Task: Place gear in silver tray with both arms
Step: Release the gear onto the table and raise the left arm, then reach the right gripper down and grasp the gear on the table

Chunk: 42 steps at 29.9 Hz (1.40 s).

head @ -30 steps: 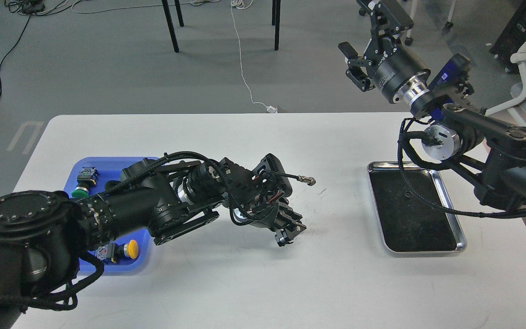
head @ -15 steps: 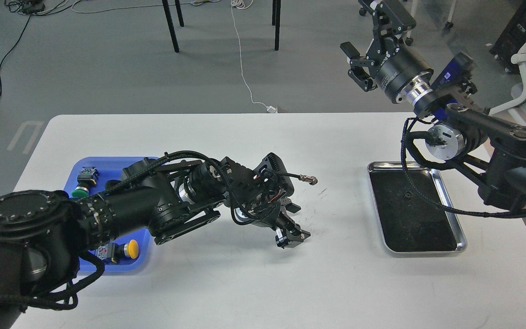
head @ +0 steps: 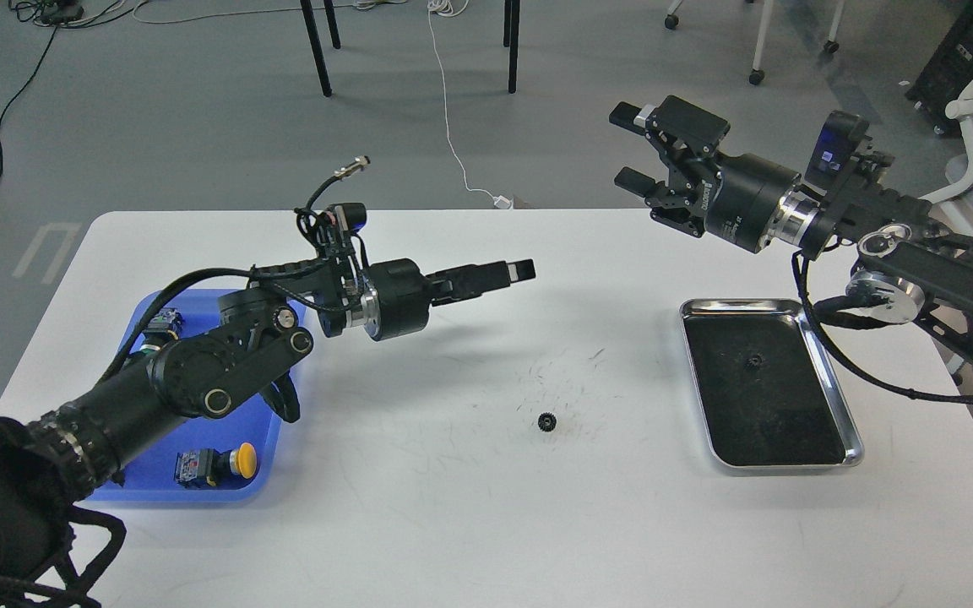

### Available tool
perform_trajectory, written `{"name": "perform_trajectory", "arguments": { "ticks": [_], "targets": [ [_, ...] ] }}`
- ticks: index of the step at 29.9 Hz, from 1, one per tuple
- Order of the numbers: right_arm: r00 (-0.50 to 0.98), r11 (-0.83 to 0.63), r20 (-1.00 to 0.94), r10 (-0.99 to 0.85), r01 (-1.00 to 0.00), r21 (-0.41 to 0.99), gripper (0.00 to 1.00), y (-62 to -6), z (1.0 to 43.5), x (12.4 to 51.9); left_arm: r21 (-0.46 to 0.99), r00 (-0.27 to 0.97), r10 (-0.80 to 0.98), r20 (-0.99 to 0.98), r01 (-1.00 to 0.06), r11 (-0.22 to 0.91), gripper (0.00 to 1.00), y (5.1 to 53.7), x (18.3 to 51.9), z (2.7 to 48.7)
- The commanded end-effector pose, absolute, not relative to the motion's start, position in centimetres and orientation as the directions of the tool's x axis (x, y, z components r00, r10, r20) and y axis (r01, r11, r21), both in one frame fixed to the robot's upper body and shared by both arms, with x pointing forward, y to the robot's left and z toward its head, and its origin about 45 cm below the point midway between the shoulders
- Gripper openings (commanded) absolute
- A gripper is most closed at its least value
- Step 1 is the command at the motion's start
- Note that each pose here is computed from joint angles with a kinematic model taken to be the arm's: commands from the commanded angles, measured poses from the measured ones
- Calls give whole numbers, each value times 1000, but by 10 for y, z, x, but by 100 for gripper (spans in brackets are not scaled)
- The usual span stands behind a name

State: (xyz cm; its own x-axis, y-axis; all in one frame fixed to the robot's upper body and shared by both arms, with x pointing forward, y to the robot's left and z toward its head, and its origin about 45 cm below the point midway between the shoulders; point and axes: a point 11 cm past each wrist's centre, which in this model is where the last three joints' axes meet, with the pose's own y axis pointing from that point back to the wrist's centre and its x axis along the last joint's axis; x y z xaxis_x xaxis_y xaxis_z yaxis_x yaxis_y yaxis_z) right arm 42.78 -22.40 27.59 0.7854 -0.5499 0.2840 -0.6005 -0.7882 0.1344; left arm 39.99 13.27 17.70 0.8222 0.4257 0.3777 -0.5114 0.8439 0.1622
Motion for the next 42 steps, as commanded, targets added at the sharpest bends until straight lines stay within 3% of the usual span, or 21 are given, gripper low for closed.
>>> {"name": "perform_trajectory", "arguments": {
  "ticks": [1,8,12,18,23,33,35,39,42],
  "targets": [
    [861,-841,391,-325,-453,297,99,-215,271,416,42,763,626,161,-639,768,98,160,406,179],
    [807,-667,518,282,-223,711,99,-208,243,396,-195,583,811,-57,-803,564,98,212,431,225],
    [726,-581,475,497,-128,804,98,-186,222,383,-228,520,818,-248,-851,472,98,227,433,226],
    [538,-490,451,712,-80,868,96,-166,189,368,-217,509,817,-271,-859,463,98,231,433,225],
    [387,-520,505,771,-74,851,95,-147,169,358,-218,511,816,-270,-858,465,98,231,433,225],
    [267,-531,525,808,-55,846,92,-115,149,353,-222,532,802,-270,-845,486,98,233,431,226],
    [259,-525,518,815,-49,850,87,-111,145,351,-221,532,803,-269,-846,486,98,234,431,226],
    [259,-525,516,817,-36,850,66,-106,137,347,-220,534,802,-266,-844,489,98,237,431,227],
    [262,-520,510,819,-37,854,64,-108,135,347,-222,539,799,-267,-841,494,98,237,431,227]
  ]
}}
